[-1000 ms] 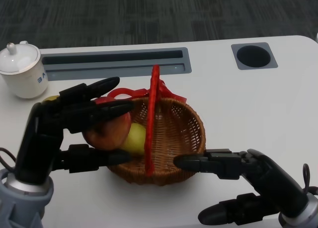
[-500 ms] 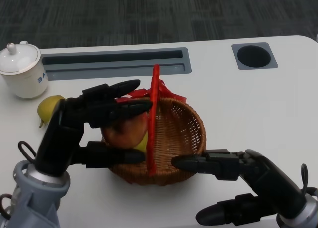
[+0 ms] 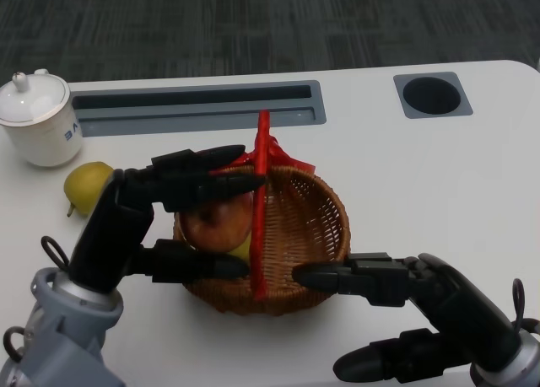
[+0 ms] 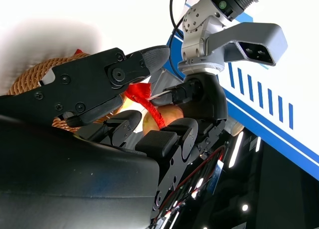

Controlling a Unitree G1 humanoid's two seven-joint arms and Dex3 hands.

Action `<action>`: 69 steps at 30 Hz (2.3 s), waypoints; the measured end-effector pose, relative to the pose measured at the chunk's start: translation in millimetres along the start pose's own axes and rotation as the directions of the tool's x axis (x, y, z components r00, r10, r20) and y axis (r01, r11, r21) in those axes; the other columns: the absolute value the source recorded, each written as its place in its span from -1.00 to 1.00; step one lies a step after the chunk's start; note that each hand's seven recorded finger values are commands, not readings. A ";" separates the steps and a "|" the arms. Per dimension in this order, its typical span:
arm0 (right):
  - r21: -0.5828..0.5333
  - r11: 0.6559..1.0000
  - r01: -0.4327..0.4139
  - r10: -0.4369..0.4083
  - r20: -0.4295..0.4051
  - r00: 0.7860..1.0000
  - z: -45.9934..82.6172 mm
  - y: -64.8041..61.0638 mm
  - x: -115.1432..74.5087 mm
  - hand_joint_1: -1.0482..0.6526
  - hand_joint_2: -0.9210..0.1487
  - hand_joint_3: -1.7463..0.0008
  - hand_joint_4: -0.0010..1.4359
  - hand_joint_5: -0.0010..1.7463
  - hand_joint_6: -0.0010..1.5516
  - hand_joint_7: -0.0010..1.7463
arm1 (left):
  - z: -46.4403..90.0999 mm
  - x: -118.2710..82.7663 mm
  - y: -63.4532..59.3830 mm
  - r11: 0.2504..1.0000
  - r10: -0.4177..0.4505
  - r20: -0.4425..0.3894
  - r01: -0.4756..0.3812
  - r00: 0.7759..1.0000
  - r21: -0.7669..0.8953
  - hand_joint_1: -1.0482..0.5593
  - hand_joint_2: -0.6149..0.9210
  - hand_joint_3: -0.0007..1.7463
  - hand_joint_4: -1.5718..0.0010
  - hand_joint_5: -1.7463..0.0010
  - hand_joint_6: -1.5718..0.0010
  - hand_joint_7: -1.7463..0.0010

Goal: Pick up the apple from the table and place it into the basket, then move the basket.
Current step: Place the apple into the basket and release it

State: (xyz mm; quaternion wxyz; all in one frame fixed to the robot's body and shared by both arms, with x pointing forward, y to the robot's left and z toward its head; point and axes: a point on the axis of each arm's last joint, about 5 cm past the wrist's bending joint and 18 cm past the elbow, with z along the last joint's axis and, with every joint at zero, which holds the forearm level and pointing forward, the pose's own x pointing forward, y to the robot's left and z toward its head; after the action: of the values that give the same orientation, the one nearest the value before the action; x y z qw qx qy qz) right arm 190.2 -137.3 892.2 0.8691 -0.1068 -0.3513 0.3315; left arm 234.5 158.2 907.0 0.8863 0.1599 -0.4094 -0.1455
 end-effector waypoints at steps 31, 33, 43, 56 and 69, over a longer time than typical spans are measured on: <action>-0.081 0.997 0.008 -0.007 0.014 1.000 3.7 -21.8 1.5 -0.26 -0.88 1.00 -0.09 -1.00 -0.21 -1.00 | 1.1 -10.6 30.3 0.986 -0.112 -0.008 0.112 0.994 0.123 -0.59 0.75 -1.00 0.75 0.94 0.64 0.98; -0.110 0.994 -0.001 0.002 0.017 1.000 4.8 -28.3 3.0 -0.26 -0.87 1.00 -0.10 -1.00 -0.22 -1.00 | 2.4 -15.8 32.1 0.988 -0.101 -0.012 0.102 0.995 0.115 -0.56 0.74 -1.00 0.70 0.93 0.61 0.97; -0.254 0.964 -0.079 0.095 0.051 0.994 2.8 -53.4 18.9 -0.32 -0.87 1.00 -0.04 -0.99 -0.19 -0.99 | 6.7 -40.5 35.9 0.993 -0.072 -0.073 0.078 0.995 0.091 -0.53 0.76 -0.99 0.54 0.92 0.49 0.97; -0.342 0.894 -0.288 0.301 -0.017 0.954 -18.9 -71.9 44.6 -0.36 -0.87 1.00 0.04 -0.98 -0.15 -0.99 | 8.0 -48.7 41.3 0.994 -0.038 -0.093 0.047 0.995 0.099 -0.52 0.77 -1.00 0.46 0.94 0.43 0.98; -0.466 0.744 -0.478 0.507 -0.071 0.859 -27.6 -69.7 74.7 -0.41 -0.81 1.00 0.09 -0.99 -0.07 -0.99 | 9.0 -54.6 41.5 0.993 -0.026 -0.107 0.038 0.994 0.107 -0.52 0.77 -1.00 0.40 0.96 0.37 0.98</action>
State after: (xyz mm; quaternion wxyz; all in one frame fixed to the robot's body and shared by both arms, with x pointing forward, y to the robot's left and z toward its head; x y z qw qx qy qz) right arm 283.8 -140.1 941.5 0.6873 -0.3920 -0.4061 0.4572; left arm 198.9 215.5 892.2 0.8941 0.2222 -0.3669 -0.1286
